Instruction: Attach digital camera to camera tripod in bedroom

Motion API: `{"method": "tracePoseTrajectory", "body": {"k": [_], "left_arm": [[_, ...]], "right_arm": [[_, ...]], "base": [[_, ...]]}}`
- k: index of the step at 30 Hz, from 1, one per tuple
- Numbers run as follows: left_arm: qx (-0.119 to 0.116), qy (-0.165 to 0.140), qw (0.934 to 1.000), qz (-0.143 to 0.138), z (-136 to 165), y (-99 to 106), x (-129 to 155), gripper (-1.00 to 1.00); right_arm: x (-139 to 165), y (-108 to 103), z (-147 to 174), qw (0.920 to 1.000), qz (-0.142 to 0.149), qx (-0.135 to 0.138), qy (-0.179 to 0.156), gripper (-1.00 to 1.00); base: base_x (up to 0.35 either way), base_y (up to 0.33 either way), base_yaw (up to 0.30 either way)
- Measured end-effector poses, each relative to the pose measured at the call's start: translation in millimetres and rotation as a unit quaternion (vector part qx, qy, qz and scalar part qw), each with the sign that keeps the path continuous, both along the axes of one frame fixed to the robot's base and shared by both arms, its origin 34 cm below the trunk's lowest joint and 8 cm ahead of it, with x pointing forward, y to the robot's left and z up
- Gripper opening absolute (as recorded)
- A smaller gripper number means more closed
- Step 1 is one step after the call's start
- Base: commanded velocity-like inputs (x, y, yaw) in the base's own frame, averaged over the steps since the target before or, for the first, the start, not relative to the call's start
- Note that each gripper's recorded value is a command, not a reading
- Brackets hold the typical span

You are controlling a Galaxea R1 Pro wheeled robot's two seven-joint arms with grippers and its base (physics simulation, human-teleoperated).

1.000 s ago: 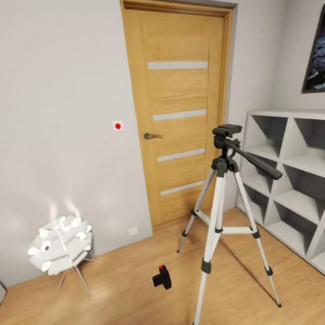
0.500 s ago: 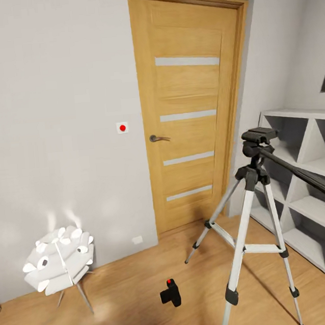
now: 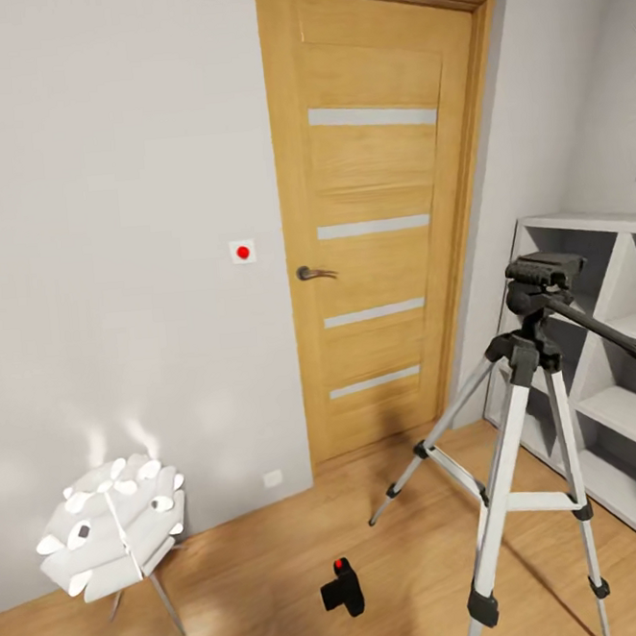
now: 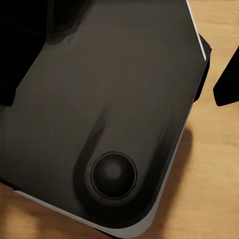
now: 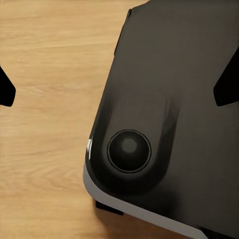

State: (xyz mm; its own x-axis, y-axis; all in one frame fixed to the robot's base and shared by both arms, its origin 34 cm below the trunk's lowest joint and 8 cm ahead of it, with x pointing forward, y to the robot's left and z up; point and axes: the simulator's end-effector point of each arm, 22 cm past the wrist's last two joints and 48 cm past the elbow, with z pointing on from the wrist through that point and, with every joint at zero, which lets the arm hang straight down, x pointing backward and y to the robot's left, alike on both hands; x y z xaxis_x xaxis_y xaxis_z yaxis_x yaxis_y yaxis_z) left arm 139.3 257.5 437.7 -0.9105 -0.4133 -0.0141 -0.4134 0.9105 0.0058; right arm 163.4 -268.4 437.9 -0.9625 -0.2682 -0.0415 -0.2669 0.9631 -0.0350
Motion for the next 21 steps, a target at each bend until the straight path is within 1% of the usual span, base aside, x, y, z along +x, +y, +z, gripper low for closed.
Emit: {"method": "tracePoseTrajectory", "body": {"k": [21], "left_arm": [[0.003,-0.001,1.0,0.002,0.0,2.7,1.1,1.0]], "right_arm": [[-0.2,0.7,0.0,1.0,-0.002,0.0,0.0,1.0]], "base": [[0.002,0.001,-0.225]]}}
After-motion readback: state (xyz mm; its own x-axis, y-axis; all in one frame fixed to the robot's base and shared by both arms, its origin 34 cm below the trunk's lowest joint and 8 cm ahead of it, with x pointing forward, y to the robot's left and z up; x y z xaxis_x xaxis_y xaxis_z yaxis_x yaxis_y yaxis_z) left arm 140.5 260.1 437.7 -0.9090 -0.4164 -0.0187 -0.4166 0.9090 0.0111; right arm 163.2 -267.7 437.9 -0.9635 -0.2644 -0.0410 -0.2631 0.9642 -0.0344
